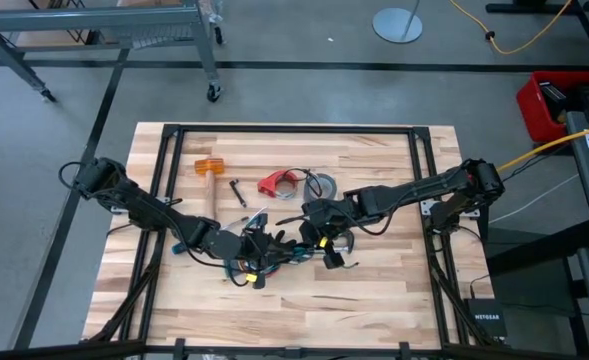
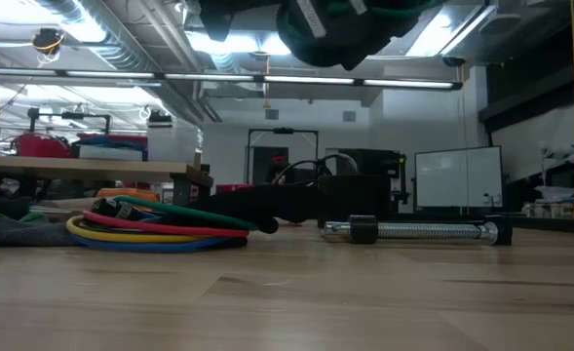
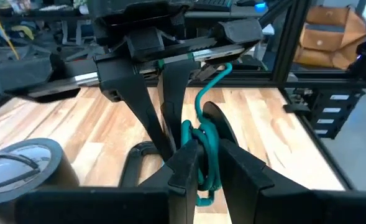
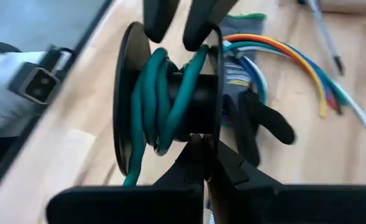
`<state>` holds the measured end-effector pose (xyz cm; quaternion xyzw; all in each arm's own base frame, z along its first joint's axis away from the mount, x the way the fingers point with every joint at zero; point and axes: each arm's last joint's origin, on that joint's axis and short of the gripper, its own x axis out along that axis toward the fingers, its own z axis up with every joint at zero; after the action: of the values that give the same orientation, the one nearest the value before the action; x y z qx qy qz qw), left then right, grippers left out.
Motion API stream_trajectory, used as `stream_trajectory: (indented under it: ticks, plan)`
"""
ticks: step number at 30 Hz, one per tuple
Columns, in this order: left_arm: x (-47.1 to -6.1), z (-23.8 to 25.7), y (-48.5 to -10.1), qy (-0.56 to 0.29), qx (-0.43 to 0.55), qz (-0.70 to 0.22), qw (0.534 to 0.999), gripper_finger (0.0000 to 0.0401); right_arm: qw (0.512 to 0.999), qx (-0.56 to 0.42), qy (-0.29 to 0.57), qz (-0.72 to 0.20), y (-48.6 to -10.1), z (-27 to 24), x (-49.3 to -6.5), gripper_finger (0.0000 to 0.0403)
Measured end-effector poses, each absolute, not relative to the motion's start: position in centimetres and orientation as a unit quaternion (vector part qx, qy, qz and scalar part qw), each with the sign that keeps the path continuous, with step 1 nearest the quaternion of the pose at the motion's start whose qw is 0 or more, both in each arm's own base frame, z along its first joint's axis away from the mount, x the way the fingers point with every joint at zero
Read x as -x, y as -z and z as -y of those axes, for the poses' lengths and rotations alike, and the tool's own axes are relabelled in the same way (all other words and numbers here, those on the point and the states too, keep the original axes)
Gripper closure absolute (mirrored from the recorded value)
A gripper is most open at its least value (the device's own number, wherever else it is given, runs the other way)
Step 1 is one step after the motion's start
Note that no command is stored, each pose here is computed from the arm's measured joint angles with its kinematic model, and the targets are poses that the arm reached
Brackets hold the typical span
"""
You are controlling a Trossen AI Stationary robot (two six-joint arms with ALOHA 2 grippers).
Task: Coil cords
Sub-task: Coil the blue wire onto the spool
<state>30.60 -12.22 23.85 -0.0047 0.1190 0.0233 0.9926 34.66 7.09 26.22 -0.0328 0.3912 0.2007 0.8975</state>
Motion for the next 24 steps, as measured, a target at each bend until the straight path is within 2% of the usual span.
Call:
stream_trajectory:
  ticks: [8, 16, 20, 24]
  plan:
    - [-29.2, 12.6, -26.0, -0.033, -0.011, -0.084, 0.996, 0.0345, 0.920, 0.066, -0.054, -0.382, -26.5, -6.3, -35.0, 0.0400]
    - [-28.5, 13.6, -26.6, -0.019, -0.001, -0.072, 0.997, 0.0345, 0.958, 0.035, 0.122, -0.258, -28.4, -5.5, -36.4, 0.0400]
    - [-28.4, 13.8, -26.4, -0.024, 0.008, -0.074, 0.997, 0.0345, 0.975, 0.011, 0.127, -0.183, -29.7, -5.6, -37.1, 0.0400]
    - [-28.5, 13.5, -26.4, -0.065, 0.006, -0.072, 0.995, 0.0345, 0.987, -0.012, 0.097, -0.124, -30.9, -5.9, -37.5, 0.0400]
